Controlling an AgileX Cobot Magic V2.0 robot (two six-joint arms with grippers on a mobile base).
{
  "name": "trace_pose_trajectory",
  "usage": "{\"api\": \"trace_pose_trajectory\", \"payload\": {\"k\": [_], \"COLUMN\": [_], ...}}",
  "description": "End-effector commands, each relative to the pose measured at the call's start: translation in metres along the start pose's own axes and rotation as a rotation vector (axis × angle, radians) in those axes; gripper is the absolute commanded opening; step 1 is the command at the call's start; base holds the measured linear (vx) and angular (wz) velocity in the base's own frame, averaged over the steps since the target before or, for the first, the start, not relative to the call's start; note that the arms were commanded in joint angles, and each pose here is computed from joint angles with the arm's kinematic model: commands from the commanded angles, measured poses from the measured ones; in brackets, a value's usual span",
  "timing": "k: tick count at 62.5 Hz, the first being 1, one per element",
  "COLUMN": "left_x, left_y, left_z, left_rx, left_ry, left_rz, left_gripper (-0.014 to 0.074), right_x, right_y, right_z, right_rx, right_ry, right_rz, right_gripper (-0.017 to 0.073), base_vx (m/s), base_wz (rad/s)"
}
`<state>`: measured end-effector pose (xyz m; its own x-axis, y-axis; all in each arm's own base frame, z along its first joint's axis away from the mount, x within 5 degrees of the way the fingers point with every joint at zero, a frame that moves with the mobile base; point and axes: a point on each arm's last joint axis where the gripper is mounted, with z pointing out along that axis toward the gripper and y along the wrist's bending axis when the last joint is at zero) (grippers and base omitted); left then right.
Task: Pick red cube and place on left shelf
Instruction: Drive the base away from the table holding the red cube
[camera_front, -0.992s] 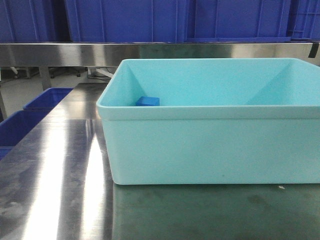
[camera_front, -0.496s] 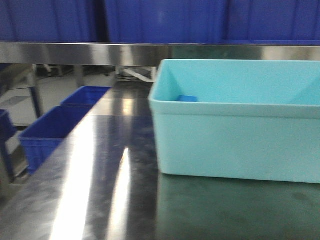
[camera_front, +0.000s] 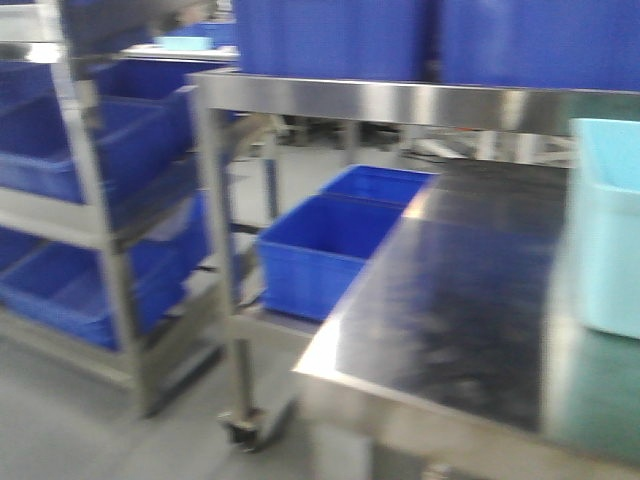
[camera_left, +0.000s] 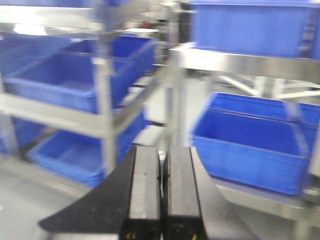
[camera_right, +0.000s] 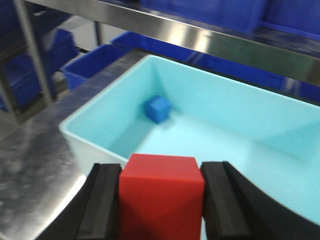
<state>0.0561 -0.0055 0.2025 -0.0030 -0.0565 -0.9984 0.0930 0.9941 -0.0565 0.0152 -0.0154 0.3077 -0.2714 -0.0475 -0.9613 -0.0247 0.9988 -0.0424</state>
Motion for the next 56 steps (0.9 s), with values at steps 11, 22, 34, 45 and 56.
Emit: {"api": "trace_pose_trajectory", "payload": {"k": [11,22,34,45,56], "left_x": [-0.0006,-0.0006,-0.0006,-0.0006,-0.0006], "left_y": [0.0005,0.0005,0.0005,0.0005,0.0005], "left_z": [-0.0002,-0.0002,-0.0002,-0.0002,-0.0002], "left_rx": [0.001,0.001,0.001,0.001,0.001], "left_ry": [-0.076,-0.076,-0.076,-0.076,-0.076], "left_rz": [-0.009,-0.009,-0.009,-0.009,-0.009], "left_gripper": [0.0101,0.0101,0.0101,0.0101,0.0101], "right_x": [-0.0147,-0.0147,-0.0147,-0.0147,-0.0147], "right_y": [-0.0007,-0.0007,-0.0007,-0.0007,-0.0007], "right_z": [-0.0027,-0.0027,-0.0027,-0.0027,-0.0027], "right_rx": [0.01,0.01,0.01,0.01,0.009], "right_ry": [-0.096,-0.096,-0.096,-0.096,-0.097], "right_rz": [-0.03,-0.03,-0.03,-0.03,-0.03], "right_gripper": [0.0119,0.0119,0.0119,0.0119,0.0119], "base_vx": [-0.14,-0.15,-0.13,-0.08,-0.01], "base_wz": [0.82,0.86,0.9,0.95,0.97]}}
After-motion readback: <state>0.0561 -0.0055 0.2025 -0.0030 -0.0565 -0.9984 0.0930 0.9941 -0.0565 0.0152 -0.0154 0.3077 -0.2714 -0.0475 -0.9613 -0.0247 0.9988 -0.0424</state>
